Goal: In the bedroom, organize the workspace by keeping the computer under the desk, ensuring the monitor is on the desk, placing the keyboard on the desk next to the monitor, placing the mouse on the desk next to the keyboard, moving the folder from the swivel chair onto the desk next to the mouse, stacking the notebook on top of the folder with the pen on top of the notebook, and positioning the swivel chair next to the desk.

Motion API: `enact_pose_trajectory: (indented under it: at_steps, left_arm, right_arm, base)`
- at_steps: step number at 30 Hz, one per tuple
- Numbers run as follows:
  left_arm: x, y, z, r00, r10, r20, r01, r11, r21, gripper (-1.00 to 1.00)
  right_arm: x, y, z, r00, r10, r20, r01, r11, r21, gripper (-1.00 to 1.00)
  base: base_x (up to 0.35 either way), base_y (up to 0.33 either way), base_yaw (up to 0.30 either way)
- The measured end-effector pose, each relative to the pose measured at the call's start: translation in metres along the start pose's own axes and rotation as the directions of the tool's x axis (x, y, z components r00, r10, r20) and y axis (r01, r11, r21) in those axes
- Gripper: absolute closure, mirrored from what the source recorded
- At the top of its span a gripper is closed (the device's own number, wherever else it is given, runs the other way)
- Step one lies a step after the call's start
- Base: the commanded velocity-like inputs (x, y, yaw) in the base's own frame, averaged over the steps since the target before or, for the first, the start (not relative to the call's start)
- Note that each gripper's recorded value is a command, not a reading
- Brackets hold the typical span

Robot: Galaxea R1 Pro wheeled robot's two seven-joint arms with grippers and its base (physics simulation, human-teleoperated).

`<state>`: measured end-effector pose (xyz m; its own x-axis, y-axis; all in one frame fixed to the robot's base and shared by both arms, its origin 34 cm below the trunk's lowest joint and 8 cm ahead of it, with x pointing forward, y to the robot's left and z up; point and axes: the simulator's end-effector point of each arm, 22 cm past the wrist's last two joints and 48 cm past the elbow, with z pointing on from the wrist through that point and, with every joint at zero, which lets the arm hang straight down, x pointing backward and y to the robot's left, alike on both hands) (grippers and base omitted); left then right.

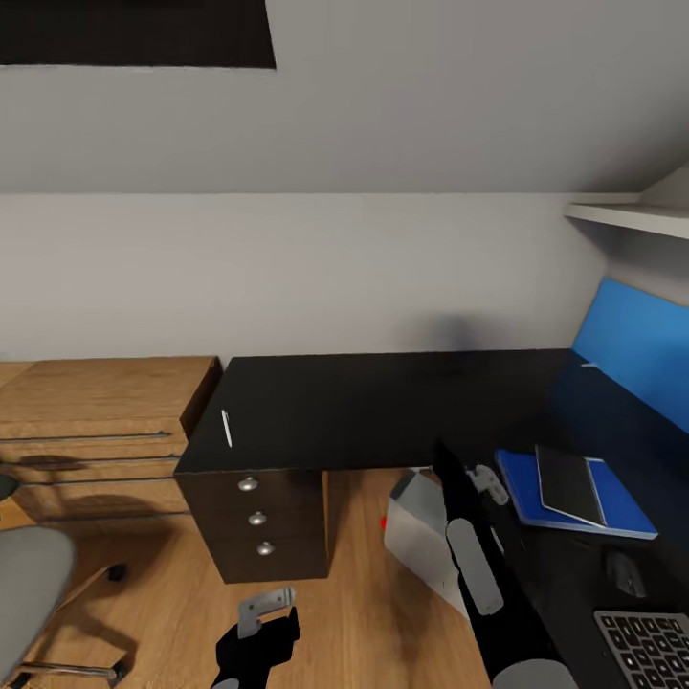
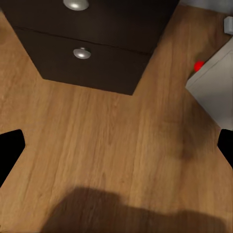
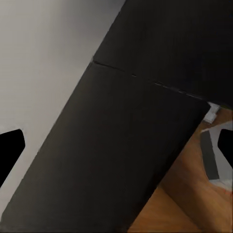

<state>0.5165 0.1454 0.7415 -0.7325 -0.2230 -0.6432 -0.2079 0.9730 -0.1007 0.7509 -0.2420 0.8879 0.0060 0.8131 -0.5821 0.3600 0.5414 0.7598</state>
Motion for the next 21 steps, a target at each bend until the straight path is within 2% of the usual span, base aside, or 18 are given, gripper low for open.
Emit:
enact_pose_trajectory:
  at_steps: [1,4,5,6,8,11,15,19,21]
  left_arm:
    - [-0.001,0.0,-0.001,1.0,0.0,0.0,0.0,1.0,0.0,-1.0]
    - [-0.003,0.0,-0.005,1.0,0.0,0.0,0.0,1.0,0.0,-1.0]
    - [-0.004,-0.001,-0.006,1.0,0.0,0.001,0.0,1.0,0.0,-1.0]
    - [-0.005,-0.001,-0.007,1.0,0.0,0.001,0.0,1.0,0.0,-1.0]
    - [-0.007,-0.001,-0.009,1.0,0.0,0.001,0.0,1.0,0.0,-1.0]
    - [-0.009,-0.001,-0.012,1.0,0.0,0.001,0.0,1.0,0.0,-1.0]
    - [-0.012,-0.001,-0.017,1.0,0.001,0.002,-0.001,1.0,-0.001,-1.0]
    - [-0.014,-0.002,-0.021,1.0,0.001,0.001,-0.001,1.0,-0.001,-1.0]
    - [-0.016,-0.001,-0.023,1.0,0.001,0.002,-0.001,1.0,-0.002,-1.0]
  right_arm:
    - [0.013,0.006,-0.004,0.999,-0.049,-0.001,0.049,0.999,-0.007,-1.0]
    - [0.038,0.022,-0.015,0.989,-0.145,0.006,0.145,0.989,-0.034,-1.0]
    - [0.071,0.028,-0.029,0.968,-0.25,0.009,0.25,0.967,-0.054,-1.0]
    - [0.088,0.032,-0.037,0.954,-0.3,0.005,0.299,0.952,-0.07,-1.0]
    - [0.101,0.033,-0.047,0.938,-0.347,0.009,0.347,0.935,-0.074,-1.0]
    - [0.108,0.032,-0.054,0.919,-0.393,0.022,0.394,0.916,-0.072,-1.0]
    - [0.109,0.033,-0.059,0.91,-0.414,0.029,0.415,0.907,-0.072,-1.0]
    - [0.105,0.038,-0.061,0.91,-0.413,0.031,0.415,0.907,-0.073,-1.0]
    - [0.097,0.05,-0.062,0.919,-0.391,0.055,0.395,0.915,-0.086,-1.0]
  base:
    - [0.0,0.0,0.272]
    - [0.0,0.0,0.274]
    - [0.0,0.0,0.276]
    - [0.0,0.0,0.276]
    - [0.0,0.0,0.276]
    - [0.0,0.0,0.276]
    - [0.0,0.0,0.277]
    - [0.0,0.0,0.209]
    - [0.0,0.0,0.066]
